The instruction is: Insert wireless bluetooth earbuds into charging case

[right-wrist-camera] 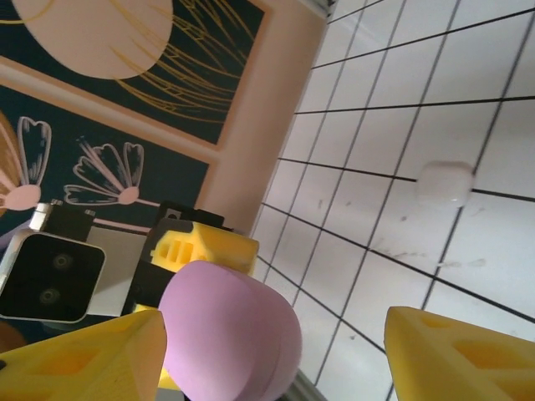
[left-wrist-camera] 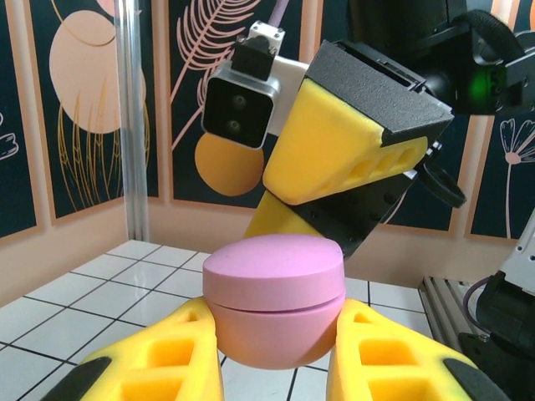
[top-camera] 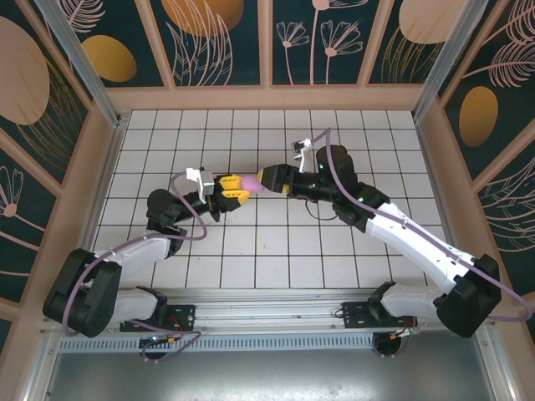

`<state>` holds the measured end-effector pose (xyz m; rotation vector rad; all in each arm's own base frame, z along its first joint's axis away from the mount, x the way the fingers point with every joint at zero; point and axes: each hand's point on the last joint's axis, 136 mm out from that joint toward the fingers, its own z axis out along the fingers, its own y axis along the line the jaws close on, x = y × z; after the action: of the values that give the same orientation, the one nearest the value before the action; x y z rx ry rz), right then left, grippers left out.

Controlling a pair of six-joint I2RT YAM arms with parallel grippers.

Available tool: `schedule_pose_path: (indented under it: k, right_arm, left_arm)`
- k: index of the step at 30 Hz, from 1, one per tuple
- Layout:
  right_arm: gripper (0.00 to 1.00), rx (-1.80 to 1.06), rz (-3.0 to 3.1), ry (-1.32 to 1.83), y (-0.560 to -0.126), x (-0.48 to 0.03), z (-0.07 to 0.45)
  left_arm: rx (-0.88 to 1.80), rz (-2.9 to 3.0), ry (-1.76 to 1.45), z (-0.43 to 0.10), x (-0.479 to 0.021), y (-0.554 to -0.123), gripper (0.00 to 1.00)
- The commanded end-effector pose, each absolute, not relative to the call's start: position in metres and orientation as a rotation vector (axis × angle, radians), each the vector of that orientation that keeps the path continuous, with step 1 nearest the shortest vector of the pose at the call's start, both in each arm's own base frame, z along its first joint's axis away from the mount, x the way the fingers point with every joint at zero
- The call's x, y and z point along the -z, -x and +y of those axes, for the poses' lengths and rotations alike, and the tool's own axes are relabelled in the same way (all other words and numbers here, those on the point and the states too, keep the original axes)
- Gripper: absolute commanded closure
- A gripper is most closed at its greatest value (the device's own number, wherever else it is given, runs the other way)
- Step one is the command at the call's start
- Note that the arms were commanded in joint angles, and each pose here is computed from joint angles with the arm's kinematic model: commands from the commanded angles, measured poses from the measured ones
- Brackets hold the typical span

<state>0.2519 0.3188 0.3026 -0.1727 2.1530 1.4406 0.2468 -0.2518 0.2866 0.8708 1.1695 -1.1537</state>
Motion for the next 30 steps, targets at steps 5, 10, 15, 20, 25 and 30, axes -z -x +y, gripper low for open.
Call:
schedule_pose_path:
  k: [5,10,15,20,25,30]
  right_arm:
    - [0.36,-1.752,2.071,0.201,-0.243,-0.318,0.344]
    - [0.43,-1.868,2.08,0.221,-0.238,-0.316,0.354]
    - [0.66,-1.891,2.074,0.204,-0.24,-0.315,0.356]
    - [0.74,-1.877,2.064,0.178,-0.248,-0.315,0.355]
    - [0.75,-1.794,2.084,0.085,-0.275,-0.303,0.344]
    - [0.75,-1.501,2.207,-0.016,-0.32,-0.256,0.323]
  left_arm:
    - [1.152,1.114,-0.837,-0.248,-0.305,-0.245,1.0]
    - [1.141,1.144,-0.821,-0.248,-0.301,-0.25,1.0]
    - [1.112,1.188,-0.819,-0.247,-0.295,-0.253,1.0]
    - [1.073,1.259,-0.823,-0.245,-0.284,-0.256,0.88]
    - [0.983,1.341,-0.768,-0.236,-0.275,-0.265,0.51]
    - [0.788,1.479,-0.618,-0.211,-0.261,-0.289,0.27]
